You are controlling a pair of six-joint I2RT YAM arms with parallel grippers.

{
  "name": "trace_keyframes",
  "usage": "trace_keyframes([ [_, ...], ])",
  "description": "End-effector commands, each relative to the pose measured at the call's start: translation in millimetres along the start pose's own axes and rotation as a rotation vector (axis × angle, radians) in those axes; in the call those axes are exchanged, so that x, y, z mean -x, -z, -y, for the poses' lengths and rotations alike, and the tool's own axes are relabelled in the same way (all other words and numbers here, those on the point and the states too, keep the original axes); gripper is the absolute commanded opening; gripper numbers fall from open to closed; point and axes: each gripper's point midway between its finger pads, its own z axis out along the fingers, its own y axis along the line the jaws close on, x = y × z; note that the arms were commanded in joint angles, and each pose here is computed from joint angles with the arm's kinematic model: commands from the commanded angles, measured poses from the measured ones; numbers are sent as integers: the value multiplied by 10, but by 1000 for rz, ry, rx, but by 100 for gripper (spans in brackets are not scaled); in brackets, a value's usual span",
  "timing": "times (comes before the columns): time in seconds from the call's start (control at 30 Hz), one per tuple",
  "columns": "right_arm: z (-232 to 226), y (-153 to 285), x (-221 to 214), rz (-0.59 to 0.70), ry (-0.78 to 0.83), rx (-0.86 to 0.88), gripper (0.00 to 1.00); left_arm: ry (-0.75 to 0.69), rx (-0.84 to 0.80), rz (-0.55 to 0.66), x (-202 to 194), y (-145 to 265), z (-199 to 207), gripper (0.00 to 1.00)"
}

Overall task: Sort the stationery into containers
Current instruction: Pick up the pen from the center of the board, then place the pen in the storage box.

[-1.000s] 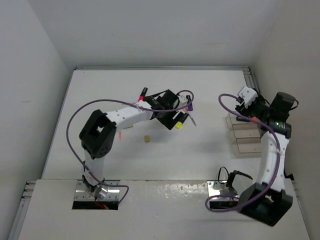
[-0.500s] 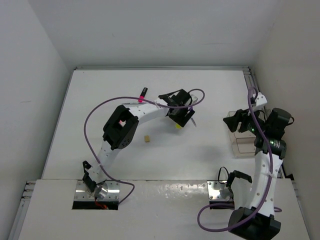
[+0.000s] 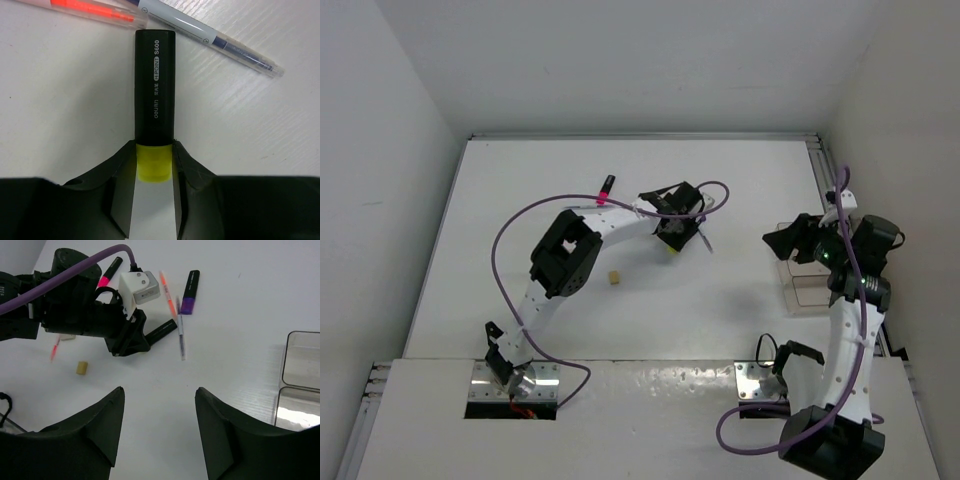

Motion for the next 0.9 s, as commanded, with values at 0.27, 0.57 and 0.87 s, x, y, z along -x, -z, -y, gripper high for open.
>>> trace_keyframes([
  [0.27,-174,-263,197,79,-259,72,71,67,-127,180,182,938,-82,2],
  [0.57,-934,-882,785,114,-169,187,78,81,-87,462,780,2133,-165,0],
  [0.87,-1549,-1460,1464,142,-264,298,78,125,-129,662,1242,2927,-269,0],
])
